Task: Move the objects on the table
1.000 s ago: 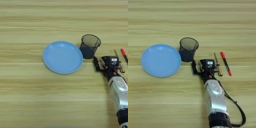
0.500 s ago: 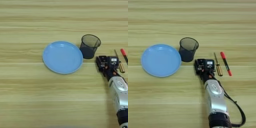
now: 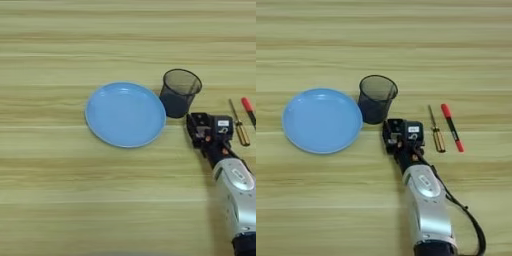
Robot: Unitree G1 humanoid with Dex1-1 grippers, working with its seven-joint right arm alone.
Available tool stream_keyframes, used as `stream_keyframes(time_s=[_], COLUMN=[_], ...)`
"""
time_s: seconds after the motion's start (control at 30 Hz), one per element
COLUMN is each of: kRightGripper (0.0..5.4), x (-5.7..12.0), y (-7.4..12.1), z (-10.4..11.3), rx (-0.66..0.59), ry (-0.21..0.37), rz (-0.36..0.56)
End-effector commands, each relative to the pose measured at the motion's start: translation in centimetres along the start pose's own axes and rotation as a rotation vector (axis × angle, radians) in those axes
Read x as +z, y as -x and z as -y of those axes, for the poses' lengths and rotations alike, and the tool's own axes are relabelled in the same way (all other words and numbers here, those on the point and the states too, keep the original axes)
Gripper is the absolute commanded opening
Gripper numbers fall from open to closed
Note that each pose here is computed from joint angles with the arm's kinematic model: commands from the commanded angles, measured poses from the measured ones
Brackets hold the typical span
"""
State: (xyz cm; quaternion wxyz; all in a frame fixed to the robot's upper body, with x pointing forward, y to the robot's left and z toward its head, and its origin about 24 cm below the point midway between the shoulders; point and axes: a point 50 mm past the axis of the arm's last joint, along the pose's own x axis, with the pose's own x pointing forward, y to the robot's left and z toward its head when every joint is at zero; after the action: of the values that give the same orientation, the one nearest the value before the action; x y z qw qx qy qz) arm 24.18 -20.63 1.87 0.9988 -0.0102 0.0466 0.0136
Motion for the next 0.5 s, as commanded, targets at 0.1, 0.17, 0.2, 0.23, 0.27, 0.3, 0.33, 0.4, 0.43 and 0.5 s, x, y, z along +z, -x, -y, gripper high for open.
stream_keyframes(time_s=[0.1,0.17,0.2,0.23,0.27,0.3,0.33,0.4,0.43,0.5], kRightGripper=[2.48,2.48,2.48,2.48,2.48,2.48,2.48,2.48,2.48,2.48], x=[4.4,4.9,5.1,5.4,5.6,5.7,5.8,6.1,6.2,6.5], y=[0.7,1.2,1.5,1.7,2.0,2.1,2.3,2.2,2.2,2.0], z=[-1.3,-1.7,-1.9,-2.1,-2.3,-2.5,-2.9,-3.5,-3.8,-4.5], rx=[0.07,0.091,0.102,0.111,0.119,0.127,0.142,0.165,0.175,0.206], ry=[0.02,0.02,0.019,0.018,0.015,0.013,0.01,0.01,0.011,0.016], rz=[0.16,0.167,0.171,0.177,0.18,0.181,0.182,0.19,0.195,0.204])
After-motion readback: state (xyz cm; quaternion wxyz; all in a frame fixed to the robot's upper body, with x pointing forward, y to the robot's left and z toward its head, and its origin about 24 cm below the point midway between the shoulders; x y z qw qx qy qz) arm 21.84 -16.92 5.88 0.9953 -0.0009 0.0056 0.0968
